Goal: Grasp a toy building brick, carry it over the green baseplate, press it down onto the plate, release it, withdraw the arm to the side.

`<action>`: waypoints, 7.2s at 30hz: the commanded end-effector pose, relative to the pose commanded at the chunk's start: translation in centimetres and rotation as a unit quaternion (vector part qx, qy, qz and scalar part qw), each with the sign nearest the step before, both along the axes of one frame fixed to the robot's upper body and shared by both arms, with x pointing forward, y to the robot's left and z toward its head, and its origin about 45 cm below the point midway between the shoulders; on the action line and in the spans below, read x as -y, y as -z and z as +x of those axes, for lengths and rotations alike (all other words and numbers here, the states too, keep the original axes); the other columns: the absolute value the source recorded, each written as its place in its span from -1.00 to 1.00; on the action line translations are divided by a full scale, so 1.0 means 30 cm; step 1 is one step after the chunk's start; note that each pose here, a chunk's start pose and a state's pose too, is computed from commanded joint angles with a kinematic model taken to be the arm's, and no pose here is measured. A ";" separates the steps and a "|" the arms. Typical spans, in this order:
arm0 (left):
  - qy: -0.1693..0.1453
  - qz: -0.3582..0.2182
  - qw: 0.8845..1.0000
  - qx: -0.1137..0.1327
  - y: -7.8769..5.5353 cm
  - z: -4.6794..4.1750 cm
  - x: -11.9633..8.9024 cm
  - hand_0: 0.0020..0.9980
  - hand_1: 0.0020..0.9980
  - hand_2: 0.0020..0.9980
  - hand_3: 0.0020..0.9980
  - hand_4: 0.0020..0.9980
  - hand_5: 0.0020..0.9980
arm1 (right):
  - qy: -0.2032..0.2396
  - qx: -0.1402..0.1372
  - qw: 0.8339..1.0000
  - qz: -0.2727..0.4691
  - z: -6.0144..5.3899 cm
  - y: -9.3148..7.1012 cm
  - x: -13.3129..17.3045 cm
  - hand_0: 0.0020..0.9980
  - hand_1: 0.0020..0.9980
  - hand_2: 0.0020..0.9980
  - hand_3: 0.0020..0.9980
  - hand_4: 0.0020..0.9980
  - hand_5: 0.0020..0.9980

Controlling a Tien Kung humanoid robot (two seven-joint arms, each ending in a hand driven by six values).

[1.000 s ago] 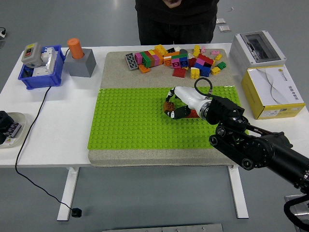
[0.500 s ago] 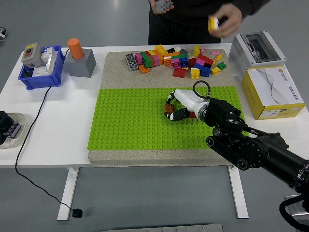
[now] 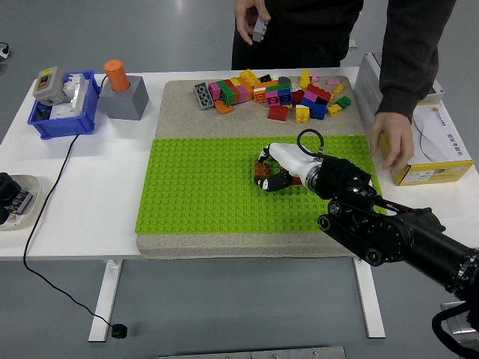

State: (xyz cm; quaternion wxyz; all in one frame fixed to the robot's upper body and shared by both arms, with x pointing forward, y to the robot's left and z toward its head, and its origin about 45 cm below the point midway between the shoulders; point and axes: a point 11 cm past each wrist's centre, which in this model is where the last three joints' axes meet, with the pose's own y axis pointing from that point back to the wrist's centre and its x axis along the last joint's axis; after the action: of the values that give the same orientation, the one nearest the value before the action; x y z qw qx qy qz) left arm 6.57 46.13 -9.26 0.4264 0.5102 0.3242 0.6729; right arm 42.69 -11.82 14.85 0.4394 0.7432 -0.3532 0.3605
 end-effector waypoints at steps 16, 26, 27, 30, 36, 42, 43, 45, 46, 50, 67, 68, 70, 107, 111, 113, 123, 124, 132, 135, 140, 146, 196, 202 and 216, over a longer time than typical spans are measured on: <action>0.004 0.001 1.000 0.003 -0.003 0.010 -0.002 0.31 0.23 0.19 0.28 0.33 -0.63 | 0.001 0.003 1.000 0.000 0.005 -0.008 -0.001 0.56 0.53 0.58 0.29 0.37 -0.48; 0.005 0.001 1.000 0.002 -0.002 0.008 -0.002 0.31 0.23 0.19 0.28 0.33 -0.64 | -0.003 0.003 1.000 -0.002 0.001 -0.005 -0.006 0.58 0.54 0.61 0.34 0.40 -0.50; 0.005 0.001 1.000 0.001 -0.002 0.008 -0.002 0.31 0.23 0.19 0.28 0.33 -0.64 | -0.003 0.003 1.000 -0.002 0.001 -0.005 -0.006 0.58 0.54 0.61 0.34 0.40 -0.50; 0.005 0.001 1.000 0.001 -0.002 0.007 -0.001 0.31 0.23 0.19 0.27 0.33 -0.64 | -0.004 0.004 1.000 -0.001 0.000 -0.005 -0.008 0.58 0.55 0.63 0.40 0.41 -0.52; 0.006 0.001 1.000 0.001 -0.002 0.008 -0.001 0.31 0.23 0.19 0.27 0.33 -0.65 | -0.005 0.005 1.000 -0.001 0.001 -0.008 -0.010 0.59 0.56 0.65 0.50 0.45 -0.53; 0.007 0.001 1.000 0.002 -0.002 0.010 -0.002 0.31 0.23 0.18 0.26 0.33 -0.65 | -0.006 0.007 1.000 0.000 0.002 -0.012 -0.011 0.60 0.56 0.64 0.53 0.51 -0.53; 0.007 0.001 1.000 0.002 -0.002 0.010 -0.001 0.31 0.23 0.18 0.26 0.33 -0.65 | -0.006 0.007 1.000 0.000 0.003 -0.012 -0.011 0.60 0.56 0.64 0.53 0.51 -0.53; 0.007 0.000 1.000 0.002 -0.002 0.011 -0.001 0.31 0.23 0.18 0.26 0.33 -0.65 | -0.006 0.007 1.000 0.000 0.003 -0.014 -0.011 0.60 0.56 0.64 0.53 0.51 -0.53; 0.007 0.000 1.000 0.002 -0.002 0.011 0.000 0.31 0.23 0.18 0.26 0.33 -0.65 | -0.007 0.007 1.000 0.001 0.003 -0.016 -0.012 0.60 0.56 0.64 0.53 0.51 -0.53; 0.007 0.000 1.000 0.002 -0.001 0.012 0.002 0.32 0.23 0.19 0.26 0.32 -0.66 | -0.013 0.013 1.000 0.011 0.002 -0.040 -0.022 0.60 0.57 0.64 0.54 0.59 -0.50; 0.002 -0.004 1.000 0.004 0.004 0.005 0.013 0.31 0.23 0.18 0.24 0.30 -0.68 | -0.054 0.134 0.989 -0.035 -0.040 -0.174 0.032 0.62 0.58 0.66 0.15 0.85 0.12; 0.003 -0.004 1.000 0.004 0.004 0.005 0.013 0.31 0.23 0.18 0.24 0.30 -0.68 | -0.056 0.133 0.989 -0.035 -0.044 -0.170 0.029 0.62 0.58 0.66 0.15 0.85 0.12; 0.003 -0.004 1.000 0.004 0.004 0.006 0.012 0.31 0.23 0.18 0.24 0.30 -0.68 | -0.059 0.130 0.989 -0.035 -0.049 -0.163 0.022 0.62 0.58 0.66 0.15 0.85 0.12; 0.004 -0.005 1.000 0.003 0.006 0.008 0.017 0.31 0.22 0.18 0.23 0.29 -0.67 | -0.060 0.076 0.994 -0.051 -0.068 -0.022 0.022 0.63 0.58 0.65 0.17 0.58 0.14; 0.003 -0.005 1.000 0.003 0.006 0.006 0.017 0.31 0.22 0.18 0.23 0.29 -0.67 | -0.059 0.071 0.994 -0.055 -0.069 -0.005 0.027 0.63 0.58 0.65 0.17 0.58 0.14; 0.003 -0.005 1.000 0.003 0.006 0.006 0.017 0.31 0.22 0.18 0.23 0.29 -0.66 | -0.058 0.068 0.994 -0.058 -0.070 0.002 0.029 0.63 0.58 0.65 0.19 0.52 0.13; 0.000 -0.005 1.000 0.002 0.007 -0.001 0.016 0.31 0.22 0.18 0.23 0.29 -0.66 | -0.059 0.073 0.994 -0.049 -0.066 -0.016 0.029 0.63 0.58 0.64 0.20 0.47 0.11; -0.001 -0.005 1.000 0.001 0.007 -0.003 0.016 0.31 0.22 0.18 0.23 0.29 -0.66 | -0.056 0.076 0.995 -0.040 -0.061 -0.032 0.032 0.63 0.58 0.64 0.20 0.47 0.11; -0.006 -0.004 1.000 -0.007 0.008 -0.031 0.008 0.31 0.23 0.18 0.23 0.29 -0.66 | -0.033 0.107 0.993 0.046 -0.028 -0.197 0.076 0.60 0.55 0.62 0.22 0.52 0.04; -0.008 -0.001 1.000 -0.011 0.007 -0.045 0.000 0.31 0.23 0.18 0.23 0.29 -0.66 | -0.021 0.129 0.989 0.075 -0.021 -0.270 0.111 0.60 0.55 0.62 0.22 0.52 0.04; -0.009 0.003 1.000 -0.016 0.003 -0.063 -0.017 0.31 0.23 0.18 0.23 0.29 -0.65 | 0.021 0.170 0.981 0.092 -0.024 -0.328 0.246 0.57 0.53 0.59 0.24 0.47 -0.11; -0.014 0.006 1.000 -0.022 0.001 -0.094 -0.029 0.31 0.23 0.18 0.23 0.29 -0.65 | 0.115 0.191 0.974 0.026 -0.043 -0.289 0.546 0.54 0.52 0.58 0.28 0.43 -0.37; -0.050 0.026 0.997 -0.055 -0.024 -0.226 -0.108 0.31 0.22 0.18 0.24 0.29 -0.64 | 0.127 0.103 0.979 -0.120 -0.170 -0.150 0.680 0.52 0.50 0.57 0.33 0.39 -0.80; -0.059 0.021 0.996 -0.057 -0.015 -0.247 -0.089 0.31 0.22 0.18 0.24 0.29 -0.64 | 0.126 0.100 0.979 -0.125 -0.170 -0.152 0.681 0.51 0.50 0.57 0.33 0.39 -0.80; -0.066 0.019 0.996 -0.057 -0.011 -0.246 -0.081 0.31 0.22 0.18 0.26 0.29 -0.64 | 0.130 0.086 0.980 -0.121 -0.161 -0.159 0.675 0.51 0.49 0.56 0.33 0.40 -0.81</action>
State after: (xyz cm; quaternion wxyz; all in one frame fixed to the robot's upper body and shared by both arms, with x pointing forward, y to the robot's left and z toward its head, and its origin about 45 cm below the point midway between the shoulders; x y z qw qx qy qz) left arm -0.80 48.55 -8.94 0.3522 0.5326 0.3684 0.6757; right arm 37.87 -32.06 19.62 0.5369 0.5986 -0.4368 0.4032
